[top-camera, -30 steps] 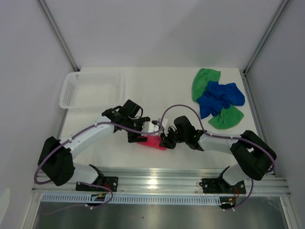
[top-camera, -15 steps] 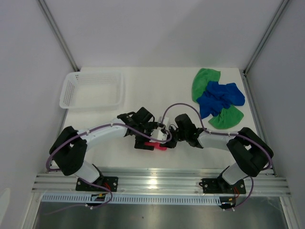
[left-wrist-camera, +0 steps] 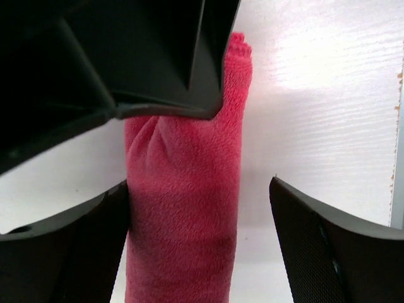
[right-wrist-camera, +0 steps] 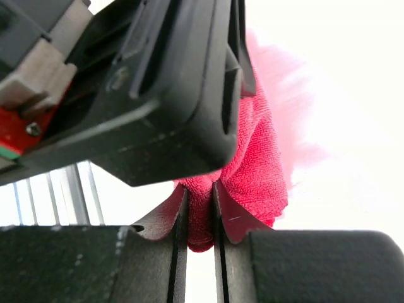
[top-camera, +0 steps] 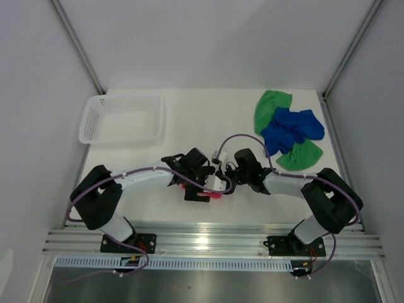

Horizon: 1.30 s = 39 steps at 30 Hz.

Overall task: Roll the towels
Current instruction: Place the rolled towel into the container

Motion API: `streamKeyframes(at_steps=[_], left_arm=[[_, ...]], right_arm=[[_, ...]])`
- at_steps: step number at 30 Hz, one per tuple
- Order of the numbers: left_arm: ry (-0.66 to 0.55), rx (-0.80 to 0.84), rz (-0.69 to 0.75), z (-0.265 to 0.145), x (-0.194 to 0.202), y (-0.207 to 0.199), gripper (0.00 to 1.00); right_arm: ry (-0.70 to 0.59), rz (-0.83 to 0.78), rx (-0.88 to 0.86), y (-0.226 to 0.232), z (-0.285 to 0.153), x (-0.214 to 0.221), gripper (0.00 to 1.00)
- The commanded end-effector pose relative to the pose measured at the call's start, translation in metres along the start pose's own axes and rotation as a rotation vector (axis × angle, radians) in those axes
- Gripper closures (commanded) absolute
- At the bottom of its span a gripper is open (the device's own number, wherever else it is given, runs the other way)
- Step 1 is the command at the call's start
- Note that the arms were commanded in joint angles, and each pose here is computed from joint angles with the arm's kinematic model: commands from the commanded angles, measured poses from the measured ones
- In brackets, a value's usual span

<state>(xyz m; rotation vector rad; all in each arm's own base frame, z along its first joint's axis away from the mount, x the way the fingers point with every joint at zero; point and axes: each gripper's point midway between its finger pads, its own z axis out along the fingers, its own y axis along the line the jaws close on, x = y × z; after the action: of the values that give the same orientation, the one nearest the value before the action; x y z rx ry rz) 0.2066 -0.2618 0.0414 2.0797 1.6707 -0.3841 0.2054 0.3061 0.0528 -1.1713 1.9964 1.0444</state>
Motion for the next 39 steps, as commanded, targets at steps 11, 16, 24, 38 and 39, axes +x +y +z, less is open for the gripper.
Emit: streamKeyframes(at_steps=[11, 16, 24, 38, 39], left_arm=[[0.153, -0.056, -0.043, 0.020, 0.036, 0.007, 0.20], [0.190, -0.020, -0.074, 0.025, 0.049, -0.005, 0.36], [0.177, 0.044, -0.267, 0.021, 0.048, -0.016, 0.39], [0.175, -0.001, -0.393, 0.026, 0.048, -0.012, 0.27], [0.179, 0.000, -0.405, 0.026, 0.048, -0.013, 0.26]], right_arm=[[0.002, 0.027, 0.002, 0.005, -0.007, -0.005, 0.70], [0.000, 0.048, 0.038, 0.001, -0.024, -0.014, 0.54], [-0.032, 0.073, 0.149, -0.017, -0.074, -0.034, 0.47], [-0.100, 0.102, 0.192, -0.027, -0.097, -0.038, 0.41], [-0.104, 0.105, 0.194, -0.027, -0.097, -0.038, 0.41]])
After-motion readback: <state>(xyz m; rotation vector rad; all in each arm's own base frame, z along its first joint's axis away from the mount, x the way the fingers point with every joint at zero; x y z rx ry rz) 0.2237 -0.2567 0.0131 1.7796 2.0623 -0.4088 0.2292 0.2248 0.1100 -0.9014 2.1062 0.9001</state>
